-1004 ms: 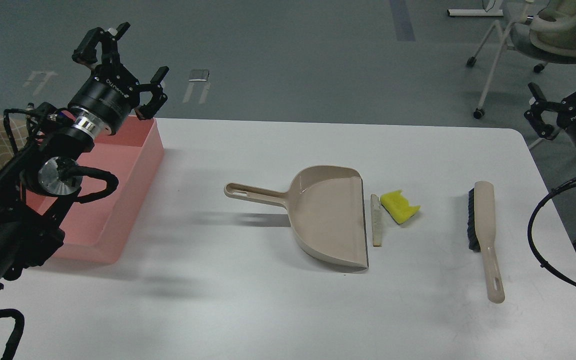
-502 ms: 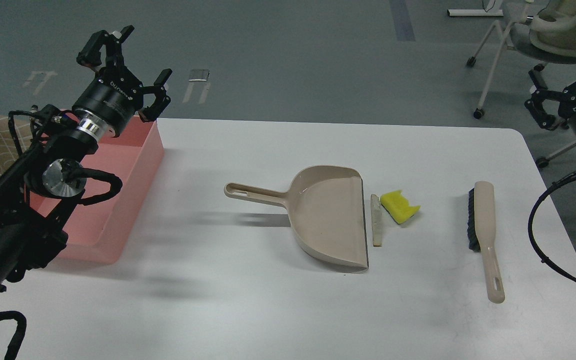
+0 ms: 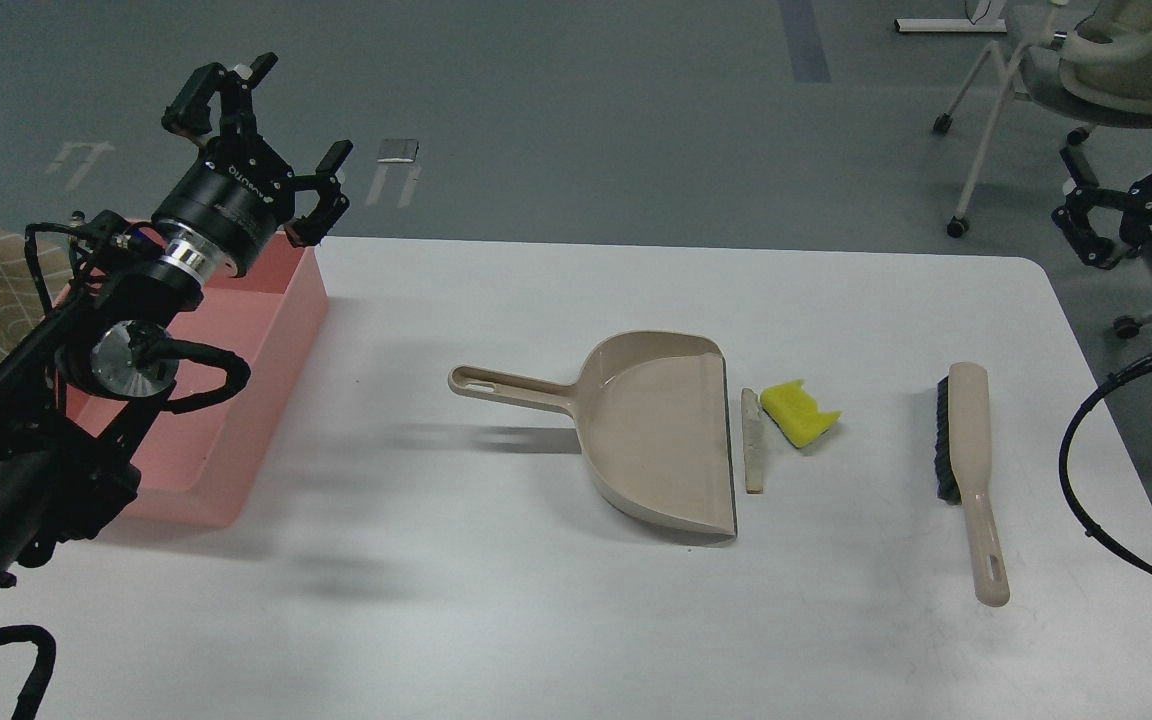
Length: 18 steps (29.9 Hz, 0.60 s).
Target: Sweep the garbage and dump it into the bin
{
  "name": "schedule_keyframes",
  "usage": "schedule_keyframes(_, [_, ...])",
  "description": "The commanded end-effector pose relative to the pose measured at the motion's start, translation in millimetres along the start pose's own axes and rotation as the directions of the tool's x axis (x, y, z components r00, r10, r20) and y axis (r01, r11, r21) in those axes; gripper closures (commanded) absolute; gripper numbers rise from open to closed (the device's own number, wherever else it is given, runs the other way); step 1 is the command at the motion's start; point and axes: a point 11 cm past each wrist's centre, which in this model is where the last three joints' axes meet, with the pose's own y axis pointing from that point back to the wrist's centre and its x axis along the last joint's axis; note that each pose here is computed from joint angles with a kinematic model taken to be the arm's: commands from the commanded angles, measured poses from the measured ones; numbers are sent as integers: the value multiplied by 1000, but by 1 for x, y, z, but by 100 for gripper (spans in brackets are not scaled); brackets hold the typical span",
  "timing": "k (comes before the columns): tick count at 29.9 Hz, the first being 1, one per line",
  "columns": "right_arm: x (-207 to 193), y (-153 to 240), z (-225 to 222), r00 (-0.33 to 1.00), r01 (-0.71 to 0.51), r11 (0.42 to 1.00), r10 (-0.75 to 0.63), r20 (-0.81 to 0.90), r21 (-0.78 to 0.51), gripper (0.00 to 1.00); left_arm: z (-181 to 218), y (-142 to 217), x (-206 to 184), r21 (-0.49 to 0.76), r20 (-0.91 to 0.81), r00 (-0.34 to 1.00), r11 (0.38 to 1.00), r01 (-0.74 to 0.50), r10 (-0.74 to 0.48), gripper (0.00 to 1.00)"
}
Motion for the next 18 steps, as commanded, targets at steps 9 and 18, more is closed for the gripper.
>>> schedule_keyframes(9, [2,21,23,1000,-16,1000,16,27,-16,0,-11,19,-14,2,-2,1000,1000,15,-15,3])
schedule_keyframes(18, [15,47,35,998,-60,998,61,30,-37,0,-41,101,-20,100,-3,1000,995,8,-8,3])
